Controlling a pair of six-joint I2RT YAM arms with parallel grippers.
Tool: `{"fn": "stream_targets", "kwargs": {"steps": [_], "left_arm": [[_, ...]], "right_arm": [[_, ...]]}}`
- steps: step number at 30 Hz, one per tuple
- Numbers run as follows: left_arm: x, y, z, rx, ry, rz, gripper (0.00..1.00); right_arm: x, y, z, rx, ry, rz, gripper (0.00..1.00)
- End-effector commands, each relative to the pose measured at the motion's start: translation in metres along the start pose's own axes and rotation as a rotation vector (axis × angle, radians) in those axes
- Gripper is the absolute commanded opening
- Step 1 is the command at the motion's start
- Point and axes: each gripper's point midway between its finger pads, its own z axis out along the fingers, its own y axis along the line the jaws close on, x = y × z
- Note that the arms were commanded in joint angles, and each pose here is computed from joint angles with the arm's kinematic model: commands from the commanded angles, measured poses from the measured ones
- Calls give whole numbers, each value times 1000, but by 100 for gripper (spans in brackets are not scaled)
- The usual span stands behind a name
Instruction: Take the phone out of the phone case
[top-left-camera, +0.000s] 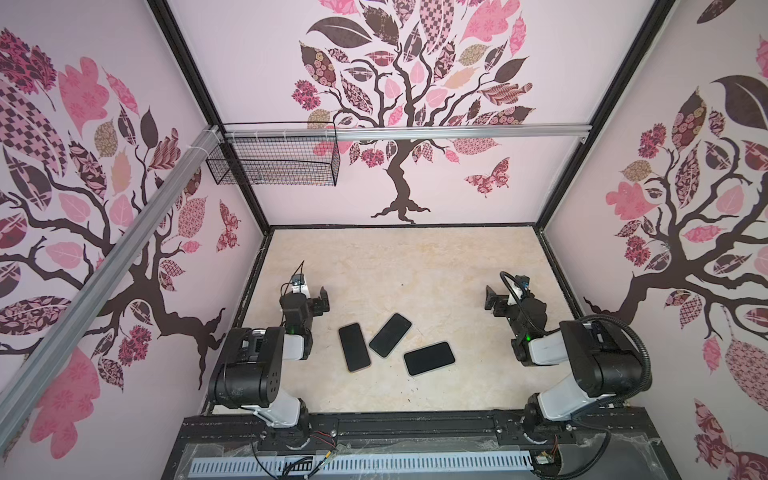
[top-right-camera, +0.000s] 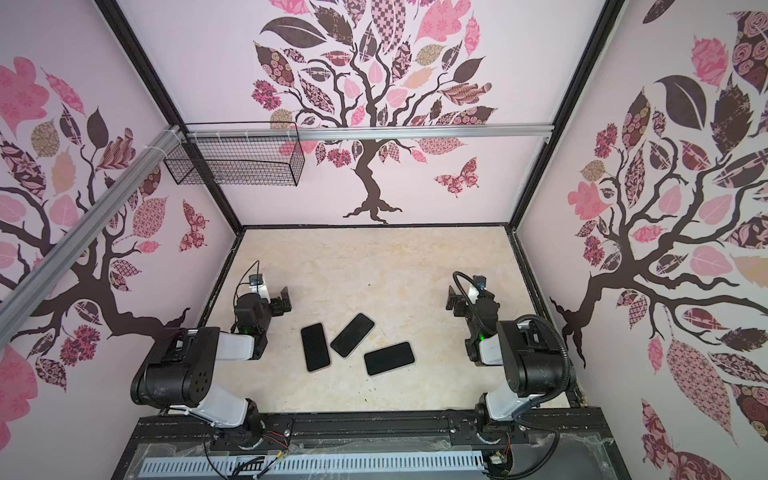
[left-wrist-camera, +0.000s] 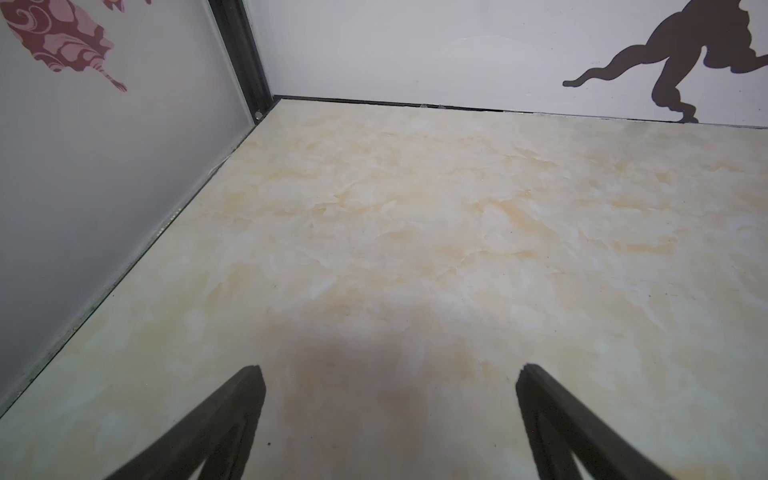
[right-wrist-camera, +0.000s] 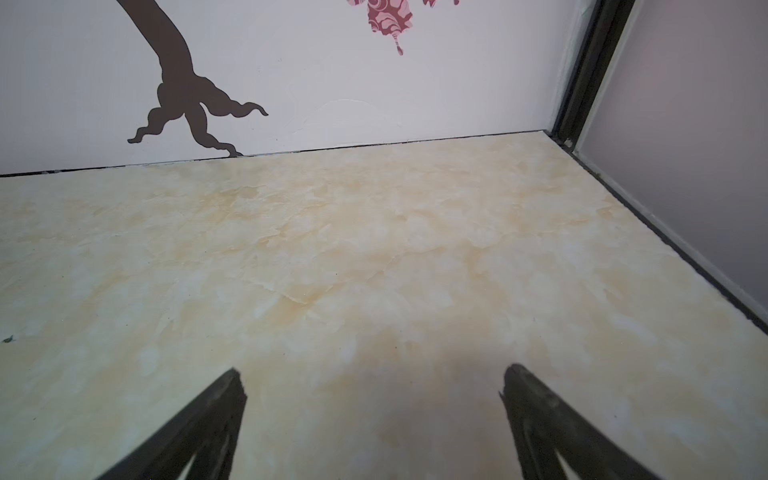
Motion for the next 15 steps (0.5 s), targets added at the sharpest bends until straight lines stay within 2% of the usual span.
{"fn": "stream_targets", "kwargs": {"steps": [1,15], "left_arm": [[-15,0,2,5,-39,-10,98],[-15,0,2,3,-38,-12,98]], "right_arm": [[-11,2,2,-4,-35,4,99],[-12,1,2,-3,-36,5,100]]}}
